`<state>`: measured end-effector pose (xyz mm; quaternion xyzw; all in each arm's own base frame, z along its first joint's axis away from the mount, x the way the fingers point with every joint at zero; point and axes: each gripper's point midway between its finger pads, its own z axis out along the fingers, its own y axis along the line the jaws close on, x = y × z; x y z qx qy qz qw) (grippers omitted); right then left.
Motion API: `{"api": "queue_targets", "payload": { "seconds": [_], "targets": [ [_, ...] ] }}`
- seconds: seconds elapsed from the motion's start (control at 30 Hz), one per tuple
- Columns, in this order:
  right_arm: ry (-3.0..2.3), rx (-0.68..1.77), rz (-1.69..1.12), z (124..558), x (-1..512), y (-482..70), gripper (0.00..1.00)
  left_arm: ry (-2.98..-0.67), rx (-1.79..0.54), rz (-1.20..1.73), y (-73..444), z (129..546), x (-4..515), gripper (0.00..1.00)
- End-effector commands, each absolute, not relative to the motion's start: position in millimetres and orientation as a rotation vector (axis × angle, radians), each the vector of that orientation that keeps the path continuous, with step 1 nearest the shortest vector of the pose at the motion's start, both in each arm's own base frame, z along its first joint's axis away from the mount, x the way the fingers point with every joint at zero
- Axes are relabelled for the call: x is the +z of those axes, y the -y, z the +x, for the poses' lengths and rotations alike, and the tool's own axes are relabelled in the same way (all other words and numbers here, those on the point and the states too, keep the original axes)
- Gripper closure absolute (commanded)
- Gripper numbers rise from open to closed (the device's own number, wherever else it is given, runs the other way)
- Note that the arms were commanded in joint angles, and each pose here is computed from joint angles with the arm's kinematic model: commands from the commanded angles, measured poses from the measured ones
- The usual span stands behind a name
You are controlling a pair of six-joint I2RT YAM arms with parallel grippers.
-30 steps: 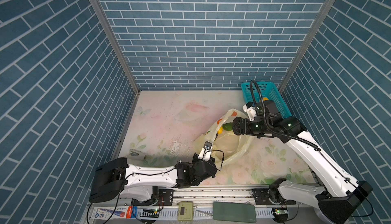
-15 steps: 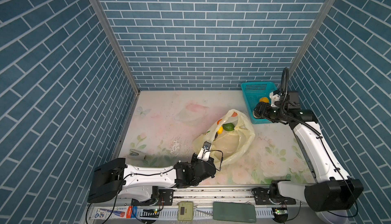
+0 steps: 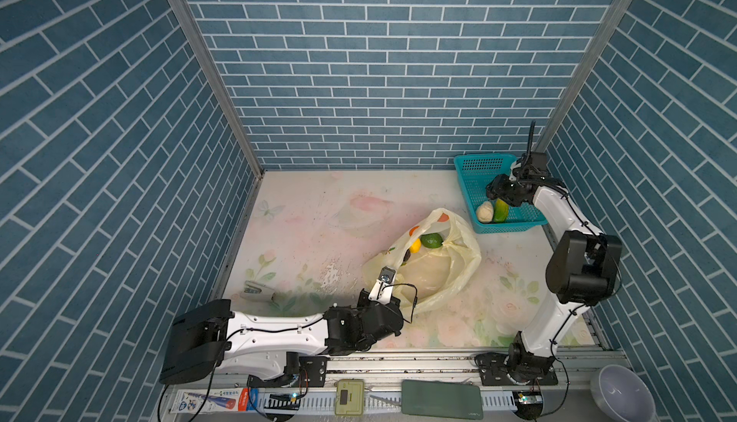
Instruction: Untie the knot of the plastic bag and take out the fruit
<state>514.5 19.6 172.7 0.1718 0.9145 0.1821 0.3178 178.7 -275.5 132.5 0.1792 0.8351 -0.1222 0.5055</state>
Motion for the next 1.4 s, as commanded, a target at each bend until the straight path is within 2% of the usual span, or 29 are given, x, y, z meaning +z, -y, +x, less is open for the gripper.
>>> {"api": "queue_targets", "payload": {
  "seconds": [0.0,0.4,0.53,0.8,1.0,1.37],
  "targets": [
    [-2.371,0.446,0.417,538.7,179.4,-14.8,0.55,-2.020,-0.262,0.438,268.0,179.3,129.0,1.00],
    [-2.417,0.414,0.447,546.5,158.8,-9.7,0.34,-2.029,-0.240,0.410,263.3,180.6,132.4,1.00],
    [-2.422,0.421,0.443,544.8,159.3,-10.9,0.30,-2.026,-0.223,0.405,261.6,182.0,134.6,1.00],
    [-2.421,0.474,0.433,528.4,175.1,-22.0,0.30,-2.028,-0.218,0.399,263.1,182.7,141.8,1.00],
    [-2.444,0.498,0.367,481.2,196.6,-40.2,0.30,-2.028,-0.229,0.402,260.5,181.4,141.8,1.00],
    [-2.488,0.622,0.134,344.8,237.7,-112.3,0.31,-2.034,-0.263,0.436,261.8,177.9,135.4,1.00]
  ]
}}
